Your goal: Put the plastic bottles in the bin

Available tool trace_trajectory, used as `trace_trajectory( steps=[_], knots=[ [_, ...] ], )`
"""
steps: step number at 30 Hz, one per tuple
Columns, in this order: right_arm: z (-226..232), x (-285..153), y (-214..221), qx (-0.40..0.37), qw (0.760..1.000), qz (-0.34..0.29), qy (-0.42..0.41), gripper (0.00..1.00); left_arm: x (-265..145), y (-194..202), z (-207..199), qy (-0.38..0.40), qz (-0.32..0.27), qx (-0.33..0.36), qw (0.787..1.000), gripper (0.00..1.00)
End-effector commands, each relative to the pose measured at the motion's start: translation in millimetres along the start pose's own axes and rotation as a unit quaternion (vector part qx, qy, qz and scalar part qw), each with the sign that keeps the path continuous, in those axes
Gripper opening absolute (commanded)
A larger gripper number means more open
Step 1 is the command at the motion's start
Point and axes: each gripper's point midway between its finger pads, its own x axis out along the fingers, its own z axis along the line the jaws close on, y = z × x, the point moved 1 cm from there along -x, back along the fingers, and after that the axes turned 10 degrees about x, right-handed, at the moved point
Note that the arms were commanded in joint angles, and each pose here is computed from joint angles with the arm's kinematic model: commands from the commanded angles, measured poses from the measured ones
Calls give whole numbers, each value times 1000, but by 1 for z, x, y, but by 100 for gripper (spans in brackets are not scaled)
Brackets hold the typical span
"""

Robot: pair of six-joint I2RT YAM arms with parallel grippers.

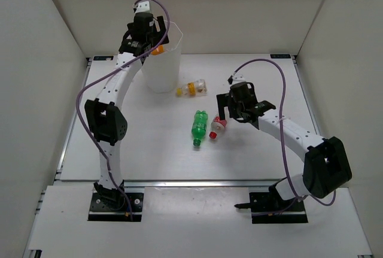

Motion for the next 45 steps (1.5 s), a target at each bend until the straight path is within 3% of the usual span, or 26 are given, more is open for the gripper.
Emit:
trace_trajectory(
  steps=[1, 8, 11, 14, 17, 18, 23, 30, 37, 45],
  knots=[
    [1, -4, -13, 9, 1000, -12, 0, 99, -30, -39, 7, 22, -35, -22, 999, 99],
    [-14, -15, -13, 25, 999, -16, 22, 99, -72, -76, -22, 60, -84, -22, 994, 99],
    [-21, -22, -5, 36, 999, -15, 27, 99, -114, -85, -35, 82, -104, -8, 991, 99],
    [-32, -32, 9, 50, 998, -11, 33, 99, -145, -57, -60, 113, -92, 7, 989, 99],
    [-50, -44, 23, 75, 996, -4, 40, 99, -168, 9, -99, 172, -40, 20, 984, 98],
    [-60, -50, 30, 81, 996, 0, 48, 100, -180, 15, -109, 192, -33, 9, 981, 99],
    [-106, -80, 37, 119, 989, -33, 85, 99, -193, 116, -144, 251, 80, 22, 964, 99],
    [-166, -106, 53, 159, 975, -51, 148, 99, -192, 221, -172, 271, 204, 50, 940, 99],
    [-171, -112, 53, 155, 971, -73, 167, 99, -190, 294, -188, 305, 285, 74, 906, 99],
    [-170, -106, 45, 172, 971, -85, 143, 99, -173, 340, -176, 262, 315, 92, 908, 98]
  ],
)
